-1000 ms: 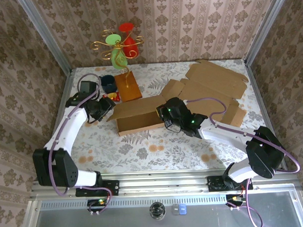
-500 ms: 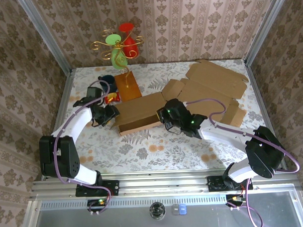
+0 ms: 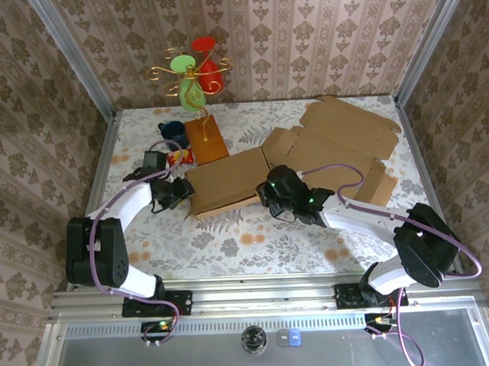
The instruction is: Fold the paper box
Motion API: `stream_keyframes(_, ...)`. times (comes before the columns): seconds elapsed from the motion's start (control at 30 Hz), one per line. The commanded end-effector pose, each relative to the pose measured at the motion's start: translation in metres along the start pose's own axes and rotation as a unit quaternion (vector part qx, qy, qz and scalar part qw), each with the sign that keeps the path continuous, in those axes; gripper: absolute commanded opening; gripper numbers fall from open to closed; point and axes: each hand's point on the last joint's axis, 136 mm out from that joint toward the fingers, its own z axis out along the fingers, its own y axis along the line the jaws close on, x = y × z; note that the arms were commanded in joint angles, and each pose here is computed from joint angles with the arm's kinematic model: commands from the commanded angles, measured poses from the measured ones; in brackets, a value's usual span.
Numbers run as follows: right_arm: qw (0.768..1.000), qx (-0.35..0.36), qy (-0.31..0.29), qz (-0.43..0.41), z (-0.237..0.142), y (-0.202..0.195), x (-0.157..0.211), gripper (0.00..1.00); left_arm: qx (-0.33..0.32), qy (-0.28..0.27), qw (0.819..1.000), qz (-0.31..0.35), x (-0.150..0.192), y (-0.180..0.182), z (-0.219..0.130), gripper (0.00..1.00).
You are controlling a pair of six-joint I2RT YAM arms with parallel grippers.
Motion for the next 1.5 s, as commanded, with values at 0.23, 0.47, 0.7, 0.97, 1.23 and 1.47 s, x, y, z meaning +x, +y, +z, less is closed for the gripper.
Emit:
stream_keyframes(0.23, 0.978, 0.054, -0.007, -0.200, -0.060, -0.001, -0.030, 0.52, -0.001, -0.019, 0.999, 0.040, -0.001, 0.006, 0.000, 0.36)
stream_keyframes(0.47, 0.926, 0.042, -0.029, -0.373, -0.102, 0.028, -0.079, 0.61, 0.016, -0.031, 0.997, 0.066, -0.001, 0.000, -0.003, 0.35)
stream_keyframes(0.7, 0.897, -0.007, 0.106, -0.428, -0.038, 0.052, -0.093, 0.63, 0.026, -0.031, 0.996, 0.075, 0.001, -0.002, -0.001, 0.34)
stream_keyframes(0.97, 0.879, 0.019, 0.206, -0.430, 0.037, 0.036, -0.093, 0.65, 0.033, -0.030, 0.996, 0.079, 0.004, -0.001, 0.003, 0.32)
stream_keyframes(1.23, 0.865, 0.076, 0.245, -0.432, 0.078, -0.003, -0.093, 0.59, 0.030, -0.025, 0.996, 0.076, 0.007, 0.003, 0.007, 0.31)
stream_keyframes(1.47, 0.861, 0.098, 0.253, -0.430, 0.086, -0.021, -0.095, 0.51, 0.026, -0.022, 0.997, 0.074, 0.006, 0.005, 0.011, 0.24)
